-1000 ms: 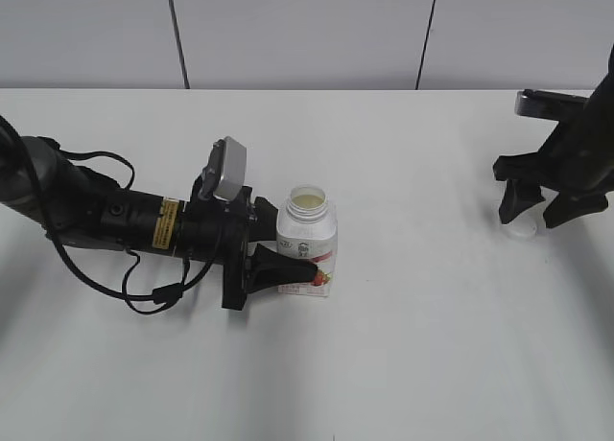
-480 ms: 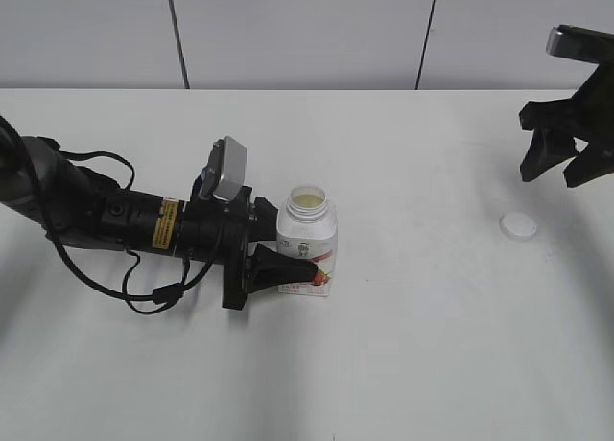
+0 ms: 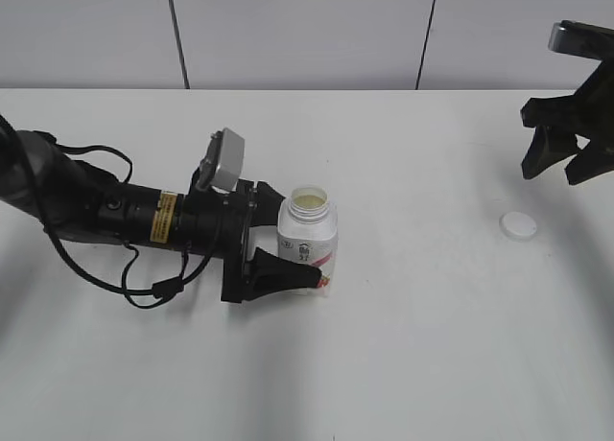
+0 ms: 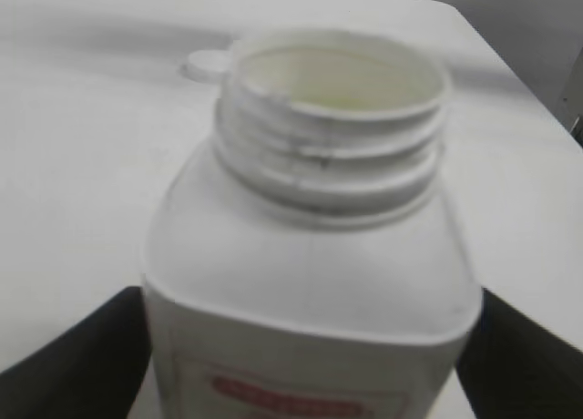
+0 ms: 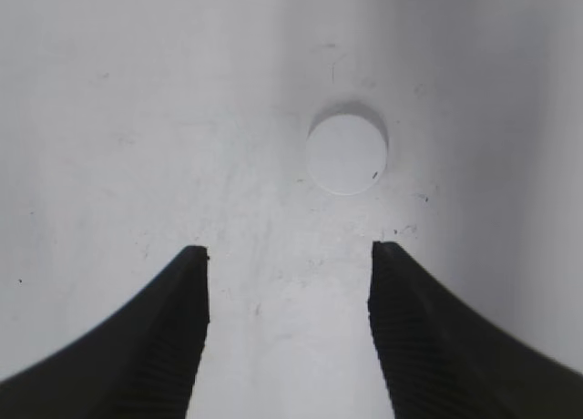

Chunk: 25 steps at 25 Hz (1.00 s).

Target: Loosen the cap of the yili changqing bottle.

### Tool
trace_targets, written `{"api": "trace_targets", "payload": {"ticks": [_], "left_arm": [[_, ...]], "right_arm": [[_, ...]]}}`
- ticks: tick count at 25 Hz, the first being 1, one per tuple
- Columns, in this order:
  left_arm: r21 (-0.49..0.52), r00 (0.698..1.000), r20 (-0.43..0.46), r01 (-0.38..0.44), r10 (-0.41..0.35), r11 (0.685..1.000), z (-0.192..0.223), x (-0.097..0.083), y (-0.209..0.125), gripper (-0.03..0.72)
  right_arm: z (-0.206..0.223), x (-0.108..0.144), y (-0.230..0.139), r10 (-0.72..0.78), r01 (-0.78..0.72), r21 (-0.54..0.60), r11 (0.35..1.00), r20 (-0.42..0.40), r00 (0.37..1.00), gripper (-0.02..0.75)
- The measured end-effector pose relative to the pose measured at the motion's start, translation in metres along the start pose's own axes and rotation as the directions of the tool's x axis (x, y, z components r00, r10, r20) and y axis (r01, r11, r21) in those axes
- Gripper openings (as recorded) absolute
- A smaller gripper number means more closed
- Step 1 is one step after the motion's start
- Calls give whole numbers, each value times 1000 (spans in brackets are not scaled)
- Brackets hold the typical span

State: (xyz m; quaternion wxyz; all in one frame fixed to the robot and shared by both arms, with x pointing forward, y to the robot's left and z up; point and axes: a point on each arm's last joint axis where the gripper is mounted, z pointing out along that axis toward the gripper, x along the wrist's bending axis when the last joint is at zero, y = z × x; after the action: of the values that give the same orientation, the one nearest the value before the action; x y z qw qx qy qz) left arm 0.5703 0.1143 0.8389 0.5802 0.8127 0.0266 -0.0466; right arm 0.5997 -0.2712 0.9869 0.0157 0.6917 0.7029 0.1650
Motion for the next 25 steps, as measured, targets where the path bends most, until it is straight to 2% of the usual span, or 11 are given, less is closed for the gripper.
{"api": "trace_targets", "payload": {"ticks": [6,10,20,22,25], "left_arm": [[-23,1000,-2,-20,20,1000,-6,-1,21,608],[-37,1000,1,-7,7,999,-10,-3,34,598],[-61,999,-23,-49,47,997,-31,-13,92,595],[-45,998,-59,-38,35,998,-37,-15,106,595],[5,983,-182,11,-10,1000,-49,-13,125,594]], "right_arm": [[0,0,0,1,-1,-1,1000,0,1000,448],[-8,2,-2,-4,3,-4,1000,-3,1000,448],[-41,10,-10,-23,23,-24,999,-15,1000,448],[-49,11,-12,-28,27,-33,999,-18,999,448],[-60,14,-14,-34,33,-59,998,-21,999,448]]}}
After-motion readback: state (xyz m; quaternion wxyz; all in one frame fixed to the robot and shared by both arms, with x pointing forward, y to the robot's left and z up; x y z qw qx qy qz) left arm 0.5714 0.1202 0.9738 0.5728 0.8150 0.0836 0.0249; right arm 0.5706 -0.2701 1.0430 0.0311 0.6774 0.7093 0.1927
